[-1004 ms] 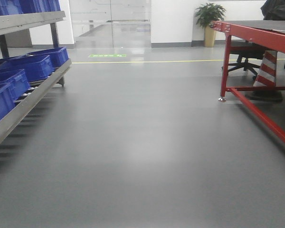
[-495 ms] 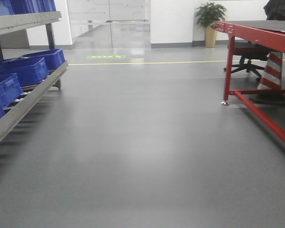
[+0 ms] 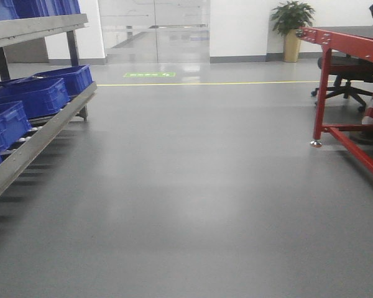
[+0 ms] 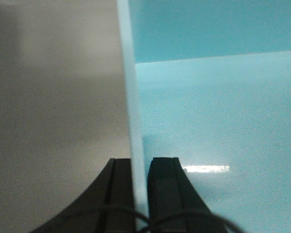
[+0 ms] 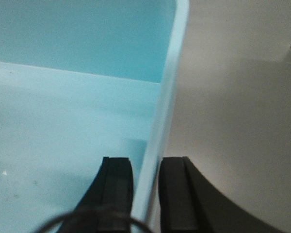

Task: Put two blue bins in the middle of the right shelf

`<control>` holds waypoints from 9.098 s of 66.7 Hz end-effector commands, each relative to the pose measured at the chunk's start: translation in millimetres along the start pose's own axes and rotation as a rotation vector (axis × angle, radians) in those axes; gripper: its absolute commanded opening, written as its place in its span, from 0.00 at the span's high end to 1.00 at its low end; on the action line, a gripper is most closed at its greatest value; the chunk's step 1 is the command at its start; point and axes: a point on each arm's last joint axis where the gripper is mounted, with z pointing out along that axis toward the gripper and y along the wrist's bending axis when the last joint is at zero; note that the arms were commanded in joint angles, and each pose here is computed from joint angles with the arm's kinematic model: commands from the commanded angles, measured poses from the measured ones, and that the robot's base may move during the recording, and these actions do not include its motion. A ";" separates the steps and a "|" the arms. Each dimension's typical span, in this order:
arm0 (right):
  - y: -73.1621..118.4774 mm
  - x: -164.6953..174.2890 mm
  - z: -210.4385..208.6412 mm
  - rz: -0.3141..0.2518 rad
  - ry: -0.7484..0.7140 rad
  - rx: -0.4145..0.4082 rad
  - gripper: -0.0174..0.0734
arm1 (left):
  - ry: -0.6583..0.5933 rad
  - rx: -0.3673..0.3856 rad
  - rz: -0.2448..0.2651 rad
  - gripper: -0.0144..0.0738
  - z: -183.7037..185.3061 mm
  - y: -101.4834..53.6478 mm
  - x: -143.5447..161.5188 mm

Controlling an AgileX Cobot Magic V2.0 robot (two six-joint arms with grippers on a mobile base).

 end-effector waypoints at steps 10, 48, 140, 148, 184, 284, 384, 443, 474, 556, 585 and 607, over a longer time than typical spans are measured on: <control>-3.9 -8.5 -2.9 0.005 -0.085 0.030 0.99 | -0.051 0.061 -0.007 0.96 -13.9 -5.5 -5.2; -3.9 -8.5 -2.9 0.005 -0.085 0.030 0.99 | -0.051 0.061 -0.007 0.96 -13.9 -5.5 -5.2; -3.9 -8.5 -2.9 0.005 -0.085 0.030 0.99 | -0.057 0.041 -0.001 0.96 -13.8 -3.7 -5.7; -3.9 -8.5 -2.9 0.005 -0.085 0.030 0.99 | -0.057 0.041 -0.001 0.96 -13.8 -3.7 -5.7; -3.9 -8.5 -2.9 0.005 -0.085 0.030 0.99 | -0.057 0.041 -0.001 0.96 -13.8 -3.7 -5.7; -3.9 -8.5 -2.9 0.005 -0.085 0.030 0.99 | -0.057 0.041 -0.001 0.96 -13.8 -3.7 -5.7; -3.9 -8.5 -2.9 0.005 -0.085 0.030 0.99 | -0.057 0.039 0.000 0.96 -13.8 -3.6 -5.8; -3.9 -8.6 -2.9 0.005 -0.086 0.030 0.99 | -0.057 0.039 0.000 0.96 -13.8 -3.6 -5.8; -3.9 -8.6 -2.9 0.005 -0.086 0.030 0.99 | -0.058 0.039 0.000 0.96 -13.8 -3.6 -5.8; 2.4 19.5 82.0 0.110 0.182 -0.113 0.99 | 0.157 -0.066 0.036 0.96 72.6 11.6 23.5; 0.0 34.4 105.1 0.113 0.303 -0.109 0.99 | 0.174 -0.094 0.055 0.96 79.3 13.8 27.4; -0.5 36.2 106.8 0.111 0.320 -0.105 0.69 | 0.190 -0.098 0.066 0.65 82.6 14.1 30.7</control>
